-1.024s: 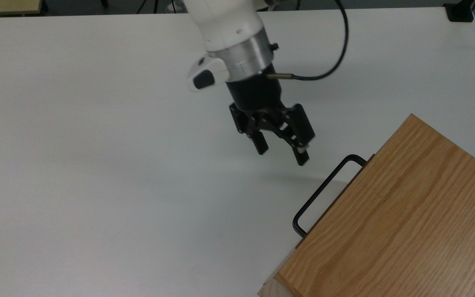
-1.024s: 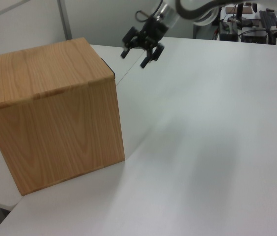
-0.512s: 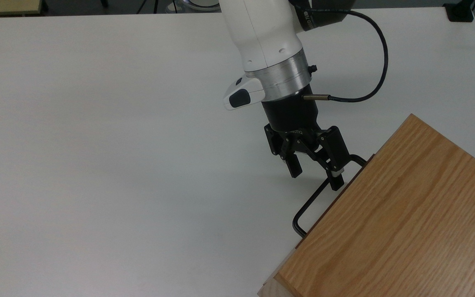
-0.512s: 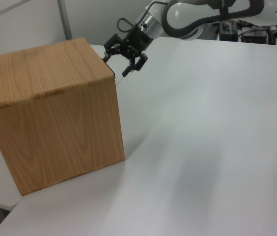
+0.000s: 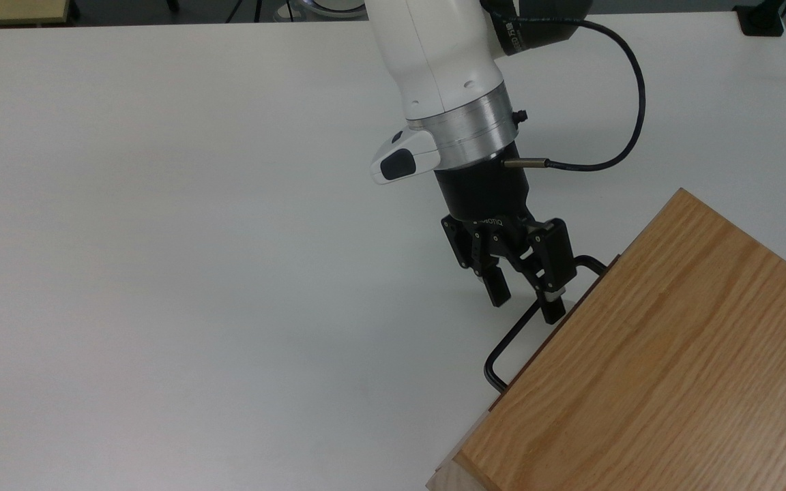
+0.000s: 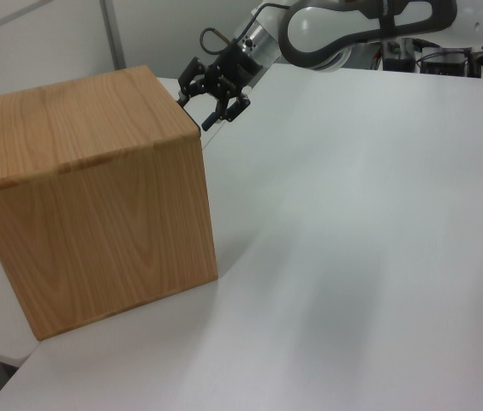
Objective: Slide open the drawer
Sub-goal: 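Close the gripper around the black wire handle, then pull the handle away from the wooden box, sliding the drawer out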
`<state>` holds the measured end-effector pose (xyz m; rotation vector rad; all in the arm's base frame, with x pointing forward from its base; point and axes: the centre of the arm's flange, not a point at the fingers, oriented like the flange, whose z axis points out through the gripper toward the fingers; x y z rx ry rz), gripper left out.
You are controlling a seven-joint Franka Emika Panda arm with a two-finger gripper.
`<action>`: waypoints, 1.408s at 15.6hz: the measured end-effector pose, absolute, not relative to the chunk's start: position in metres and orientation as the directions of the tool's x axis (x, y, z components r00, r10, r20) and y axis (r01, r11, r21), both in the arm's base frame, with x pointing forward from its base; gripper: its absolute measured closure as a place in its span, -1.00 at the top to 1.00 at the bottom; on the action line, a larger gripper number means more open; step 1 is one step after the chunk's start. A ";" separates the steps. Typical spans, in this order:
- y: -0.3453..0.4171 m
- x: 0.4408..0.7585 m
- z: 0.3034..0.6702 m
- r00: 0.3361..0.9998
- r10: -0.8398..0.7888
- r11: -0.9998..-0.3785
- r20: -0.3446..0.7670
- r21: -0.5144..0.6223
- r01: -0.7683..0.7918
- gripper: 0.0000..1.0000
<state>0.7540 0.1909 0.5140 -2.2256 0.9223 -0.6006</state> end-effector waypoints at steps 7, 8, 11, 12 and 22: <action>0.192 0.755 0.517 0.641 -0.751 -0.532 0.156 -0.719 -0.448 -0.70; 0.192 0.755 0.517 0.641 -0.751 -0.532 0.156 -0.719 -0.448 -0.70; 0.191 0.755 0.518 0.640 -0.753 -0.530 0.155 -0.719 -0.449 -0.70; 0.190 0.754 0.518 0.639 -0.754 -0.529 0.153 -0.718 -0.452 -0.70; 0.068 0.702 0.539 0.763 -0.646 -0.592 -0.032 -0.611 -0.526 -0.70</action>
